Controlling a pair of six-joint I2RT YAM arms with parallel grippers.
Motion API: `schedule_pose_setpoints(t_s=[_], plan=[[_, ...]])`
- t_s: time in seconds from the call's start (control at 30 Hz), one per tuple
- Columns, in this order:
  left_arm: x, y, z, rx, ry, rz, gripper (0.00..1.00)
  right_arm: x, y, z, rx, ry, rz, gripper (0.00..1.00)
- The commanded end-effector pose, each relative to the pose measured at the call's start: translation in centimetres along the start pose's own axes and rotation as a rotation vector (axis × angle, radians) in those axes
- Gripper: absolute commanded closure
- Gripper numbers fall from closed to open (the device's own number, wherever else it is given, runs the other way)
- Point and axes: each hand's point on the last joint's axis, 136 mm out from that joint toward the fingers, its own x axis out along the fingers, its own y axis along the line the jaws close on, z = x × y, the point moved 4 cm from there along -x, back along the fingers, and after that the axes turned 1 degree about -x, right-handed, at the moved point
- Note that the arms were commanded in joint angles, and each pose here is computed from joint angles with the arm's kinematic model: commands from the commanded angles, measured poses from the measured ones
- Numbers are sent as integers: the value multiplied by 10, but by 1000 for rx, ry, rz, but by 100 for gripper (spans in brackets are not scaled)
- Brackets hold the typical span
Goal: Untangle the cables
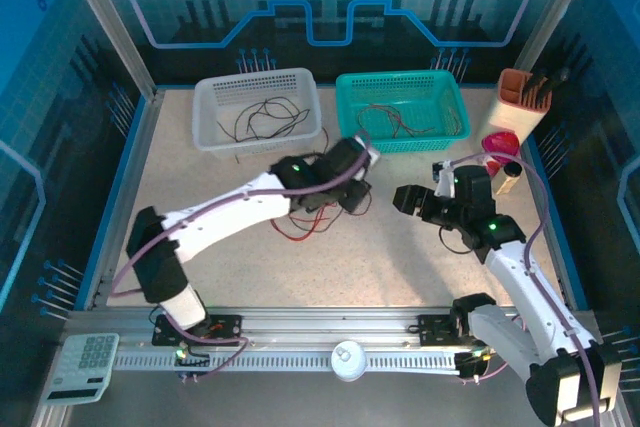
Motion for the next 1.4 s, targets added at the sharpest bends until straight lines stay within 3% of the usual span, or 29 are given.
schedule_pose_setpoints(t_s=[0.0, 0.4, 0.73, 1.03, 1.37], plan=[[-28, 12, 21, -33, -53, -47, 100, 0, 30, 7, -88, -14, 98, 25], [-102, 30, 91, -162, -332, -153, 100, 18, 96, -5, -310, 19, 290, 23], [-159, 40, 131, -231, -543, -212, 100, 27, 120, -2, -369, 11, 324, 21], [-192, 35, 154, -259, -648, -285, 100, 33, 133, 8, -380, -17, 337, 20], [-205, 35, 166, -272, -700, -299, 100, 40, 156, 29, -381, -68, 371, 20]])
